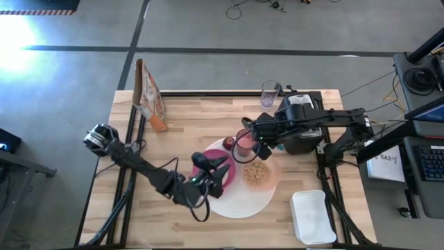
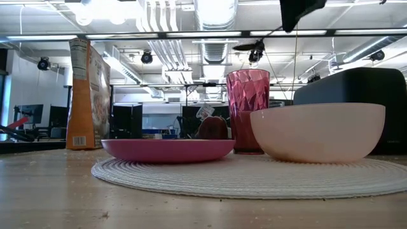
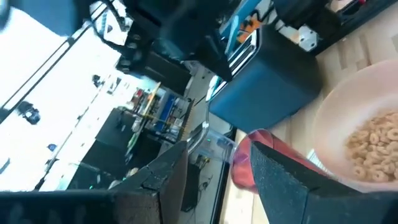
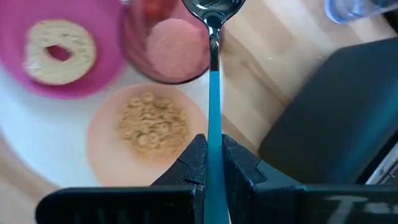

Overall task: Arrange a breakfast setting
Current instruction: Put the blue spoon from the blue cup beside the orange bowl on the white placemat

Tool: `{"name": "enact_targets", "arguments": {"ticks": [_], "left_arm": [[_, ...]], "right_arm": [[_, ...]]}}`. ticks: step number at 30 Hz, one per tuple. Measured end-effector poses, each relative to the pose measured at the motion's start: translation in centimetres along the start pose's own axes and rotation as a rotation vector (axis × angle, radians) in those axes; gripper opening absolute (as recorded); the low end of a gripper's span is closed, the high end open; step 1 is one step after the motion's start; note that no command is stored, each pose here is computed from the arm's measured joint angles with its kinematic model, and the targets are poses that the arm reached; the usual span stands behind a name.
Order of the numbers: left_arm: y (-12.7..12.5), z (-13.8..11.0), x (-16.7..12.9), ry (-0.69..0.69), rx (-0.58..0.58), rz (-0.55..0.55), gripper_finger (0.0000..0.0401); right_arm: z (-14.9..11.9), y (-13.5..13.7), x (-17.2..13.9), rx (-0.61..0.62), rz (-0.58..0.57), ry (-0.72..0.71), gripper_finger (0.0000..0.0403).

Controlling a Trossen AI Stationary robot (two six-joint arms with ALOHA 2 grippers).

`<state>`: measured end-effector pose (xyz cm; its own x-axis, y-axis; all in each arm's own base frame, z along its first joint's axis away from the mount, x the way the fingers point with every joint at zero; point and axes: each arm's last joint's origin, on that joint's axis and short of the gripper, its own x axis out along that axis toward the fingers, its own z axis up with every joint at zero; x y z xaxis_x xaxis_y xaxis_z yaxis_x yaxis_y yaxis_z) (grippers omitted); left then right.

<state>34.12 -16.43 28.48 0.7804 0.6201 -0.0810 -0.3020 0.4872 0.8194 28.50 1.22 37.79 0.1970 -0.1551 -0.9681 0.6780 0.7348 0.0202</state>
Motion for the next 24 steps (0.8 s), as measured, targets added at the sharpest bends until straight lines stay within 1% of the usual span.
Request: {"name": "enact_targets", "arguments": {"ticks": [4,6,10,12,14,17,20,22,24], "left_arm": [[-0.5,0.1,-1.7,0.051,-0.019,0.054,0.0158],[-0.7,0.0,-2.5,0.083,-0.030,0.093,0.0158],[-1.0,-0.2,-4.2,0.155,-0.078,0.212,0.0158],[-1.2,-0.3,-5.5,0.131,-0.090,0.199,0.0158],[-1.3,-0.5,-6.9,0.084,-0.113,0.145,0.0158],[-1.2,-1.1,-8.9,0.053,-0.132,0.137,0.0158],[-0.8,-1.7,-10.3,0.022,-0.157,0.117,0.0158],[-0.5,-1.8,-10.9,0.008,-0.180,0.099,0.0158],[-0.3,-1.9,-11.2,0.000,-0.192,0.092,0.0158]], "right_arm": [[-0.5,-0.4,1.1,0.033,-0.048,0.019,0.0018],[-1.0,-0.8,1.7,0.071,-0.067,0.040,0.0018],[-2.7,-1.7,2.8,0.163,-0.110,0.081,0.0018],[-3.8,-2.4,3.1,0.225,-0.127,0.089,0.0018],[-5.1,-3.1,3.3,0.298,-0.134,0.088,0.0018],[-7.2,-3.7,4.0,0.403,-0.124,0.073,0.0018],[-9.2,-3.6,5.2,0.492,-0.072,0.049,0.0018],[-10.4,-3.0,6.3,0.521,-0.012,0.033,0.0018],[-11.4,-2.3,7.6,0.535,0.020,0.032,0.0018]]}}
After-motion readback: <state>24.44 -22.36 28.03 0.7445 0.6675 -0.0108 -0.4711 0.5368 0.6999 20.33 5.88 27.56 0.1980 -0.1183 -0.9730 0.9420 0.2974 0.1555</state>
